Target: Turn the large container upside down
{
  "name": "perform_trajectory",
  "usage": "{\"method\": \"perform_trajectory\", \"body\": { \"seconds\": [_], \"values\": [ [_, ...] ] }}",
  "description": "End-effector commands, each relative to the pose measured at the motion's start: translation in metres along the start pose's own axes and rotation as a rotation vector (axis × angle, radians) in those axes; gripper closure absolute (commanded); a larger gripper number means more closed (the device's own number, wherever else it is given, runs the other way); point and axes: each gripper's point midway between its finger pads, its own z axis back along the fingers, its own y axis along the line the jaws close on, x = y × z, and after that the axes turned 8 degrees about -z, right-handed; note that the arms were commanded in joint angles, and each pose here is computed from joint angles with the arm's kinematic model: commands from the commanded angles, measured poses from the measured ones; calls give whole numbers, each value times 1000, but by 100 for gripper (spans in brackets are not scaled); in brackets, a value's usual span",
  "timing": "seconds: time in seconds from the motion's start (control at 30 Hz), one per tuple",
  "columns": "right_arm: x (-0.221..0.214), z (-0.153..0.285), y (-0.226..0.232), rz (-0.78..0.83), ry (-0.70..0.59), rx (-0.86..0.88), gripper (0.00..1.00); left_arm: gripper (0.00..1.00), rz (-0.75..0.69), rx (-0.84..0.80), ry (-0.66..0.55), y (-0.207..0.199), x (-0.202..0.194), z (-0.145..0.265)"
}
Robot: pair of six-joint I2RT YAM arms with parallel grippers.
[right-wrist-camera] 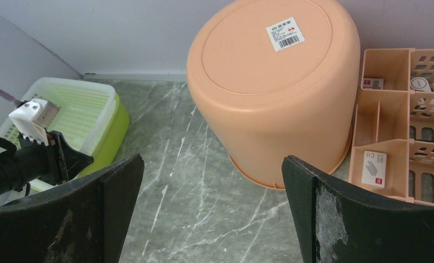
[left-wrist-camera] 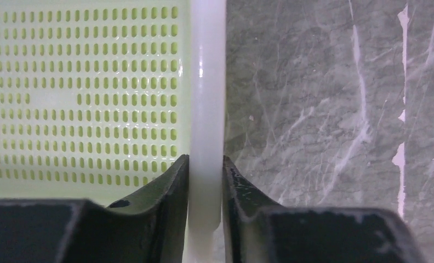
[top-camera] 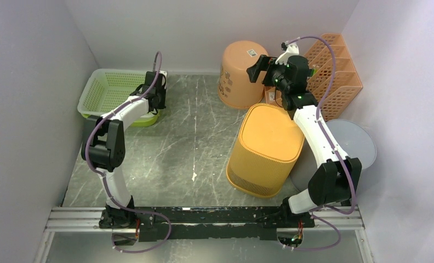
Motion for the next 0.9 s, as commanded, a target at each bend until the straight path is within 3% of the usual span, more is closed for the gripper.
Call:
{"method": "perform_trajectory", "body": {
  "seconds": [0.0, 0.07, 0.1, 0.5, 0.87],
  "values": [
    [-1, -2, -3, 16, -4, -10, 0, 76, 12, 62, -1, 15, 3, -4],
    [-2, -2, -3, 16, -2, -10, 0, 92, 26, 68, -23, 18, 11, 4],
    [-3, -3, -3, 15, 0, -11, 0, 93, 29, 67, -41, 19, 18, 11],
    [-12, -9, -10, 10, 17, -28, 0, 93, -14, 78, -233, 17, 116, 132],
    [-12, -4, -17, 17, 8, -58, 0, 93, 36, 13, -536, 13, 185, 264]
  ]
}}
